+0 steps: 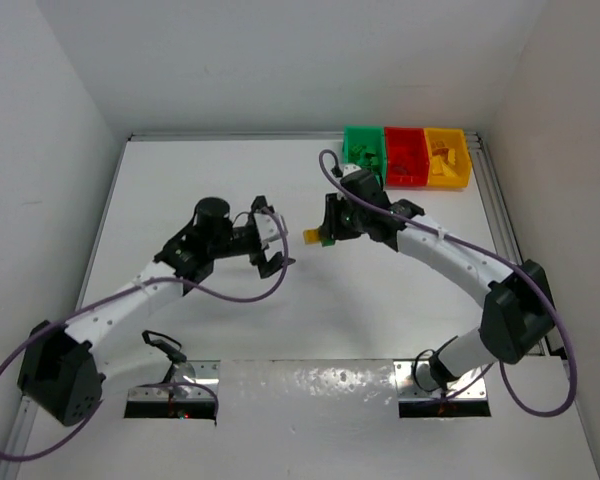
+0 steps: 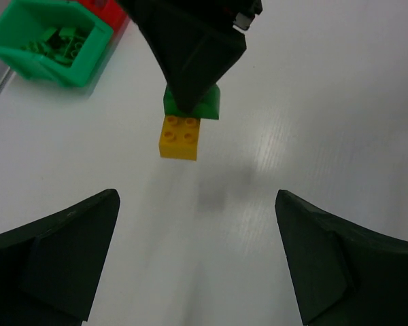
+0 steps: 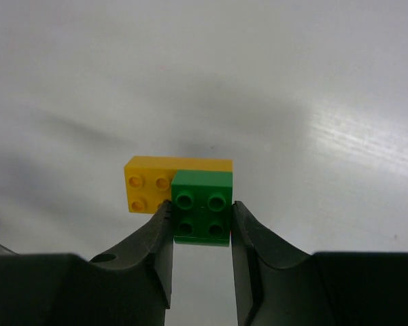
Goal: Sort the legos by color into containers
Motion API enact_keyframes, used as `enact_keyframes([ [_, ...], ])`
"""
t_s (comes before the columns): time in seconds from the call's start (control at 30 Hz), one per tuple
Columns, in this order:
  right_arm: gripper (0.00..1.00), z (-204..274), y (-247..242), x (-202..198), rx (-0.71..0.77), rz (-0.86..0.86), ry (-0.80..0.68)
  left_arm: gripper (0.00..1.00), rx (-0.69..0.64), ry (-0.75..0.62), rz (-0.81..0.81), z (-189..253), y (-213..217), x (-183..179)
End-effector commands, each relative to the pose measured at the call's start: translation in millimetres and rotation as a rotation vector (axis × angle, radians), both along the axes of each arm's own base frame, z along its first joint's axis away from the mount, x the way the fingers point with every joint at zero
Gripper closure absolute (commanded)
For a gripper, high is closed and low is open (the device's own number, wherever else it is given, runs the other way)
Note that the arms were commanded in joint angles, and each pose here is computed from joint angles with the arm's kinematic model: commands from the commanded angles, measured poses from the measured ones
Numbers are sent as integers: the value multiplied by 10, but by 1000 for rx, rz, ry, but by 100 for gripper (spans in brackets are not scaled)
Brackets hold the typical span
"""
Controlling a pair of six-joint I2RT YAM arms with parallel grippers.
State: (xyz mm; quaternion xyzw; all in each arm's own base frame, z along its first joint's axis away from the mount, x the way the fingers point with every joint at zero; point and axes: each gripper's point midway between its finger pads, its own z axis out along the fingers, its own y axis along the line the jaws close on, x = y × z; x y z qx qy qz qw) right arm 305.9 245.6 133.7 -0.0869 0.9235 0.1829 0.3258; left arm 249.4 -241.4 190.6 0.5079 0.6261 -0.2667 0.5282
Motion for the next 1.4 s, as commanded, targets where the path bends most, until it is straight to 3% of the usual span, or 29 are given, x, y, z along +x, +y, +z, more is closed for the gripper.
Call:
enact_keyframes([
  [0.0,100,239,204,220,65,214,-97,4,49,-104,-159,252,-204,144],
  [0.17,100,326,328,470,127,229,-101,6,242,-162,-177,139,-233,562],
  [0.27,100,445,382,627,160,165,-123,15,323,-215,-198,-82,-229,761],
  [0.47,100,447,273,784,129,55,-163,9,101,-164,-197,158,-190,979],
  [0.7,100,357,282,760,169,22,-153,9,155,-179,-184,-136,-189,1192],
  [0.8,100,314,253,755,144,28,-144,9,119,-236,-229,-153,-282,1138],
  [0.93,100,305,269,742,134,60,-144,11,100,-201,-218,-191,-384,1118],
  [1.03,100,344,301,754,142,76,-154,15,98,-200,-198,-221,-401,1142],
  [1.23,100,334,358,807,148,88,-160,36,90,-182,-221,-215,-465,1180],
  [1.37,100,336,395,855,148,89,-153,43,84,-146,-247,-279,-523,1182],
])
